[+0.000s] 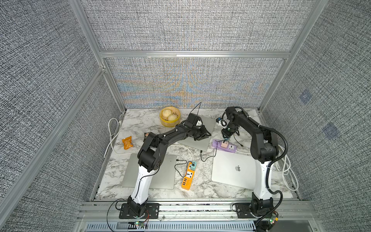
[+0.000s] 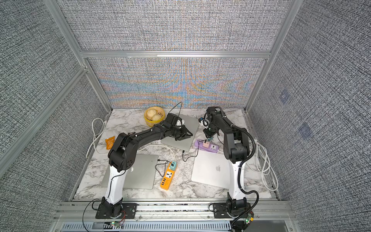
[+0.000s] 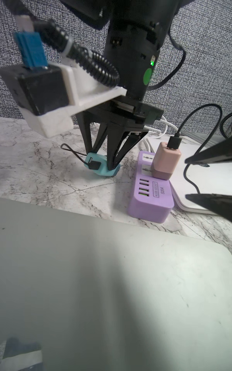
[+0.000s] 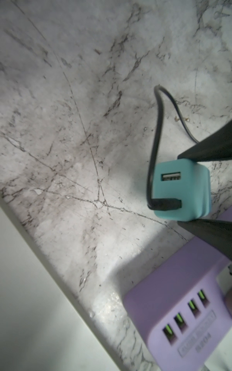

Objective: Unplug the laptop charger
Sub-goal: Place the plug at the center of the board, then remove the charging cable from the laptop.

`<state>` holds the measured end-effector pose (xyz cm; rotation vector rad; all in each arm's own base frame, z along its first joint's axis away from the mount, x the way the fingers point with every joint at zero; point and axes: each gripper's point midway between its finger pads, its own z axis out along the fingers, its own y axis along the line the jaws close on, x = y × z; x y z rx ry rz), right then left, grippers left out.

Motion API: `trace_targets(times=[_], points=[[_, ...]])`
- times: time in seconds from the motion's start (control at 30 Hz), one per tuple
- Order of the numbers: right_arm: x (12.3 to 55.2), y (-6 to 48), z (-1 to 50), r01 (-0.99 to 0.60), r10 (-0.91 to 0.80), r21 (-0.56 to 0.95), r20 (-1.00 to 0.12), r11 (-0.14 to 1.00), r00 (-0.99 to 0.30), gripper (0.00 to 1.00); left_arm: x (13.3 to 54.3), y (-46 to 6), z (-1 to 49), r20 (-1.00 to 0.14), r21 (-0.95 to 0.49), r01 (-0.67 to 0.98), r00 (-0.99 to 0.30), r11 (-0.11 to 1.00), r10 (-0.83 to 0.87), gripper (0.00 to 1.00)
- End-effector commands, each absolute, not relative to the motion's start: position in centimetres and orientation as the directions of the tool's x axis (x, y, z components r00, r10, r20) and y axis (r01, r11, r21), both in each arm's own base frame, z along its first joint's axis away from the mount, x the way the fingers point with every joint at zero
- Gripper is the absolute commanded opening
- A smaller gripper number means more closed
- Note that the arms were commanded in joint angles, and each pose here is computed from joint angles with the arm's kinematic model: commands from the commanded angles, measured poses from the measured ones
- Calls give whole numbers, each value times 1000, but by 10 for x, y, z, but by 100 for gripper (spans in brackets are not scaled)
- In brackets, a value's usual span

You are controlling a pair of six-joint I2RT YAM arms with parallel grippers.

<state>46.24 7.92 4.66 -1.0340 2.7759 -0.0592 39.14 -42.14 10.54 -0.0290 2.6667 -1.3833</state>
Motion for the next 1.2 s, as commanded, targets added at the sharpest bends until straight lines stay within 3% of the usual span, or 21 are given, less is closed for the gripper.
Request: trace_targets(times=[0.0, 0.17, 0.27, 0.43, 0.67, 0.8, 0.9, 1.07, 1.17], points=[[456, 80, 44, -646, -651, -82, -121, 759, -749, 37, 391, -418, 109, -127, -812, 59, -989, 581, -78, 26], [463, 87, 58, -636, -643, -101, -174, 765, -746, 56, 390, -414, 113, -131, -814, 59, -988, 578, -84, 26], [469, 89, 77, -616, -626, -120, -230, 778, -745, 60, 388, -413, 119, -139, -813, 68, -987, 578, -79, 27], [471, 90, 104, -598, -613, -146, -280, 788, -739, 63, 382, -403, 119, -151, -781, 81, -987, 619, -61, 27], [471, 91, 176, -404, -417, -137, -483, 905, -770, 63, 359, -358, 107, -219, -594, 136, -976, 793, 3, 29], [461, 112, 204, -248, -163, 85, -549, 965, -820, 59, 342, -339, 109, -281, -462, 201, -957, 864, 72, 31], [451, 143, 207, -174, 7, 318, -496, 932, -868, 56, 328, -340, 102, -307, -362, 266, -939, 893, 155, 34], [447, 181, 196, -144, 95, 518, -407, 843, -909, 55, 318, -344, 89, -314, -260, 329, -918, 908, 243, 36], [447, 188, 181, -114, 92, 552, -332, 826, -939, 54, 315, -349, 81, -338, -203, 348, -902, 915, 268, 36]])
